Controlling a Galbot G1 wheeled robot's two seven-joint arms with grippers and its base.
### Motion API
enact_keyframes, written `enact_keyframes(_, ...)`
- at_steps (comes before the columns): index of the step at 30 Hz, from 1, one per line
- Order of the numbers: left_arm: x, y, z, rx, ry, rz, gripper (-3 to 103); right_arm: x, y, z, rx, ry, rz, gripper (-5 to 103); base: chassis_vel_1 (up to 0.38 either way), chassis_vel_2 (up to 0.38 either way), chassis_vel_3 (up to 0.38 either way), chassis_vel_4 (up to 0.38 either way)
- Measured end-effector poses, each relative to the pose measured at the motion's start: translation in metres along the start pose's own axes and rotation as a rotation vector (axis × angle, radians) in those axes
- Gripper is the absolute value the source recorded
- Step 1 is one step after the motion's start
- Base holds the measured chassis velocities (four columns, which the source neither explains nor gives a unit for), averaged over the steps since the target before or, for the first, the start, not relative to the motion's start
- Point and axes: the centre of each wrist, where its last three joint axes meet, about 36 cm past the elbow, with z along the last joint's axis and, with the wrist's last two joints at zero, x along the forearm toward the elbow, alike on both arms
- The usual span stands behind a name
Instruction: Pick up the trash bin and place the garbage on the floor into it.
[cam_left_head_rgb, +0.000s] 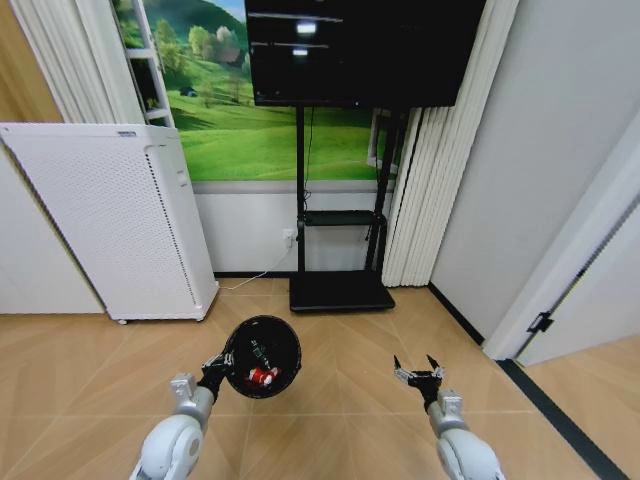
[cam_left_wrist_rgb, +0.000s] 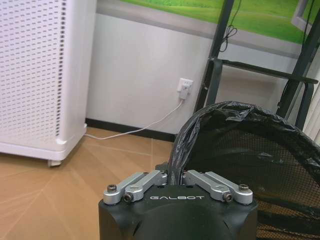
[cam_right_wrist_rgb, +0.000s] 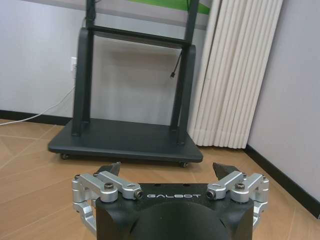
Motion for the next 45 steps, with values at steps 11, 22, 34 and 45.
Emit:
enact_keyframes(11, 0.0, -0.004, 0.003, 0.012, 0.001, -0.014, 4, -0.004, 0.0, 0.008, 0.006, -0.004, -0.015, 100, 0.428, 0.181, -0.449, -0.184)
enact_keyframes(22, 0.006, -0.015, 0.011, 0.096, 0.026, -0.169, 4, -0.007, -0.001, 0.014, 0.005, -0.012, -0.025, 100, -0.035, 0.011, 0.018, -0.019)
enact_keyframes(34, 0.014, 0.012, 0.016, 0.385, 0.093, -0.52, 4, -0.003, -0.01, 0.017, 0.032, -0.002, -0.022, 100, -0.014, -0.008, 0.006, 0.003)
enact_keyframes(45, 0.002, 0.091, 0.021, 0.66, 0.164, -0.693, 4, -0.011, -0.007, 0.014, 0.057, -0.002, -0.034, 100, 0.0, 0.0, 0.0, 0.0)
